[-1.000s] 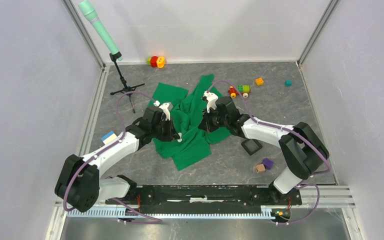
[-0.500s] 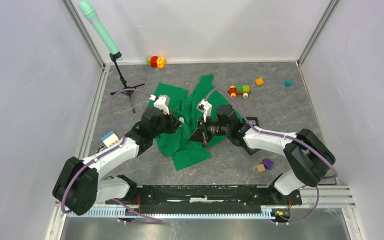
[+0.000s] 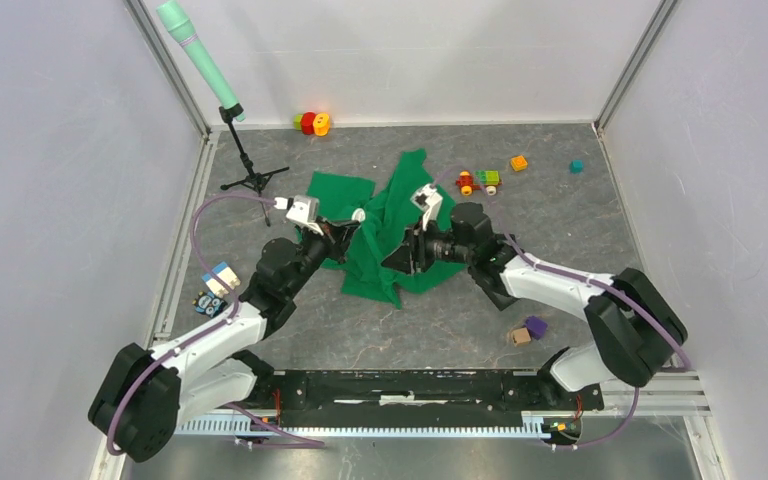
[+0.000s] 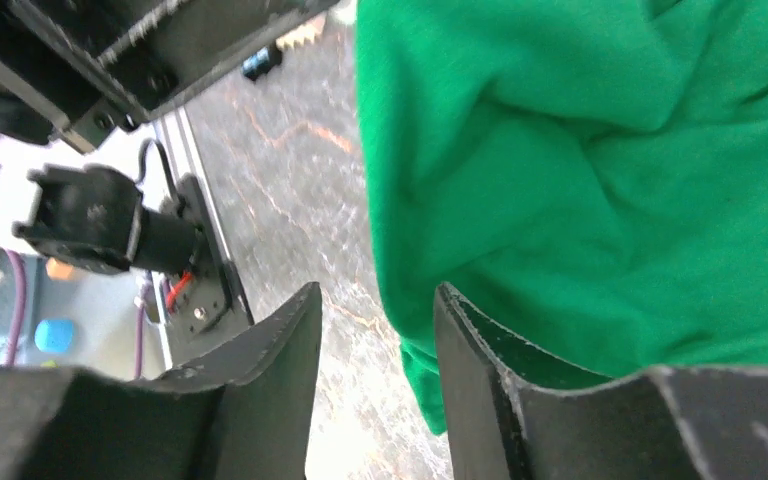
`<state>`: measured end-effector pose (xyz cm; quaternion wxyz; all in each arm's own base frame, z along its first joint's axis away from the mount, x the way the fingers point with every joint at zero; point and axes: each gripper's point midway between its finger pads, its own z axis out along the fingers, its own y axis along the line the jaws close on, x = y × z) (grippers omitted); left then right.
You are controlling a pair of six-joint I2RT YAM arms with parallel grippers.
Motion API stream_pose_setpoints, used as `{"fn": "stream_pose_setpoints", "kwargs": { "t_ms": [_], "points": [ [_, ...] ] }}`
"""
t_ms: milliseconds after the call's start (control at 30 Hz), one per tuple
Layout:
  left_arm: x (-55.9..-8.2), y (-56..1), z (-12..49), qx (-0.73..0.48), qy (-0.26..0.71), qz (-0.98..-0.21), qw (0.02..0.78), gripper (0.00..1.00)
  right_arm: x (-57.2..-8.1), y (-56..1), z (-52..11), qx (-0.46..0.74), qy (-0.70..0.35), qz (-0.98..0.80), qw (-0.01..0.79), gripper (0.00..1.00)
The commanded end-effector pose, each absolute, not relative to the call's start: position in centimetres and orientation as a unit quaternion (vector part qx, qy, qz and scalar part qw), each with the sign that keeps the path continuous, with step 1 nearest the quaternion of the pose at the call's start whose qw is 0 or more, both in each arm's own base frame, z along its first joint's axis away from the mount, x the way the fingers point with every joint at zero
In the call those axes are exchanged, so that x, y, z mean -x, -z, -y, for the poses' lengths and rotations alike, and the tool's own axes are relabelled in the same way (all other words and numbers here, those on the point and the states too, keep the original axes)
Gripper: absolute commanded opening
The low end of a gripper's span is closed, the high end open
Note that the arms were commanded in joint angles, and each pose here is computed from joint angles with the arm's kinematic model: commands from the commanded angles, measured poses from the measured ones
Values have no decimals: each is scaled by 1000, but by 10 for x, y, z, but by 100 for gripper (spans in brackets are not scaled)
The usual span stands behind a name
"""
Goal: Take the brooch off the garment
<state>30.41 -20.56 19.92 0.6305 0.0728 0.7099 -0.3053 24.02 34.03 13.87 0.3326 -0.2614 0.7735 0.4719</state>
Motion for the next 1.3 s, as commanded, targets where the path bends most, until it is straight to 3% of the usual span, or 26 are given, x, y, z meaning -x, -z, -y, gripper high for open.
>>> {"fn": "stream_pose_setpoints", "kwargs": {
  "t_ms": [0,167,567,867,1267],
  "points": [
    [-293,-253,211,-57,378,-631,675,2,-261,-198,-332,207,-515,-713,429,57],
    [-280,-274,214,-35,434,-600,671,2,-260,-241,-330,156,-582,-647,467,71],
    [-253,-314,224,10,572,-541,617,2,-265,-295,-344,67,-720,-543,427,68],
    [-248,-310,234,1,603,-544,584,2,-263,-314,-350,75,-750,-507,419,57],
    [-243,-305,236,-25,593,-546,591,2,-264,-311,-354,73,-757,-510,403,34]
  ]
}}
